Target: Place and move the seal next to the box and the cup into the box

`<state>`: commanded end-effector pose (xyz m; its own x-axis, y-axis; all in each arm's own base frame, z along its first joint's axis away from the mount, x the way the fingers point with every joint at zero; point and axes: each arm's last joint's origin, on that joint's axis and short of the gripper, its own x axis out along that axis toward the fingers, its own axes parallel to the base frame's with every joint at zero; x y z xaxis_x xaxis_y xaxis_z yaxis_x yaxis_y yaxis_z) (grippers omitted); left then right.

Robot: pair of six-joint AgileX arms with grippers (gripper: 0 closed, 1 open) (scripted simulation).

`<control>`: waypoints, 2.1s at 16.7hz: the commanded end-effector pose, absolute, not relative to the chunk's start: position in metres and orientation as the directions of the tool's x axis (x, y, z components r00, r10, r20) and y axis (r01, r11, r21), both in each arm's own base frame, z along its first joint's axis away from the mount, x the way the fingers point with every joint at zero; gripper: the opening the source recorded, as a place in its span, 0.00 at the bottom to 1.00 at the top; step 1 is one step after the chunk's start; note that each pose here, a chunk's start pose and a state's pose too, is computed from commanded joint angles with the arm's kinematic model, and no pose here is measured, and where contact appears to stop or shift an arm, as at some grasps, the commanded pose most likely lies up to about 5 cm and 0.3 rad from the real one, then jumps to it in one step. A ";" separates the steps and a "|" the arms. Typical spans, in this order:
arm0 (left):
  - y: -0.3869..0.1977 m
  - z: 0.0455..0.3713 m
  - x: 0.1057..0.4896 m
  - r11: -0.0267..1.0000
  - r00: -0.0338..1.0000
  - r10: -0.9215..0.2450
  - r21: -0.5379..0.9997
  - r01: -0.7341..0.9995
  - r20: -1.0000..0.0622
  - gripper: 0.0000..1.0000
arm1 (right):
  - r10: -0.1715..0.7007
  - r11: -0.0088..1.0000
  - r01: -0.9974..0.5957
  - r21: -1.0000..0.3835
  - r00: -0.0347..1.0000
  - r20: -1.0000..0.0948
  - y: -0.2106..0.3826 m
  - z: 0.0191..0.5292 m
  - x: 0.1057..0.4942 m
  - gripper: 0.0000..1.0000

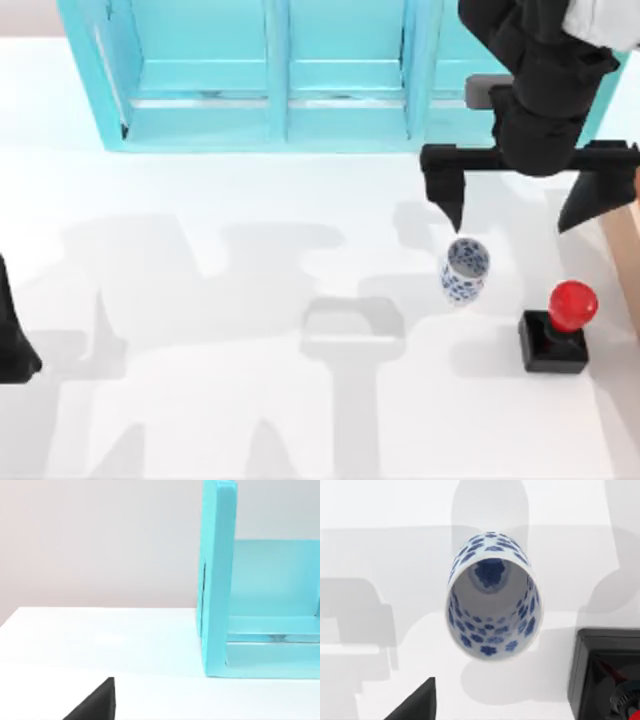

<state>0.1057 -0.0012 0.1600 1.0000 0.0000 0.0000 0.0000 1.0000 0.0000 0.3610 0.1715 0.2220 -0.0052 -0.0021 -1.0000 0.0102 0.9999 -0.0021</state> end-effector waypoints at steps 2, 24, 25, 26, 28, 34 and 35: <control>-0.001 0.160 0.106 1.000 1.000 0.000 0.000 0.000 0.000 1.00 | 0.000 1.000 0.010 0.000 -0.001 -1.000 0.176 0.219 0.362 1.00; -0.001 0.160 0.106 1.000 1.000 0.000 0.000 0.000 0.000 1.00 | 0.000 1.000 0.010 0.000 -0.001 -1.000 0.176 0.139 0.362 0.70; -0.001 0.160 0.106 1.000 1.000 0.000 0.000 0.000 0.000 1.00 | 0.000 1.000 0.010 0.000 -0.001 -1.000 0.176 0.139 0.362 0.62; -0.001 0.160 0.106 1.000 1.000 0.000 0.000 0.000 0.000 1.00 | 0.000 1.000 0.010 0.000 -0.001 -1.000 0.176 0.139 0.362 0.55; -0.001 0.160 0.106 1.000 1.000 0.000 0.000 0.000 0.000 1.00 | 0.000 1.000 0.010 0.000 -0.001 -1.000 0.176 0.139 0.362 0.40; -0.001 0.160 0.106 1.000 1.000 0.000 0.000 0.000 0.000 1.00 | 0.000 1.000 0.010 0.000 -0.001 -1.000 0.176 0.139 0.362 0.00; -0.001 0.160 0.106 1.000 1.000 0.000 0.000 0.000 0.000 1.00 | 0.000 1.000 0.010 0.000 -0.001 -1.000 0.176 0.139 0.362 0.00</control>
<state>0.1057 -0.0012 0.1600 1.0000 0.0000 0.0000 0.0000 1.0000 0.0000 0.3623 0.1755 0.1390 -0.0009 0.0000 -1.0000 0.0100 1.0000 0.0000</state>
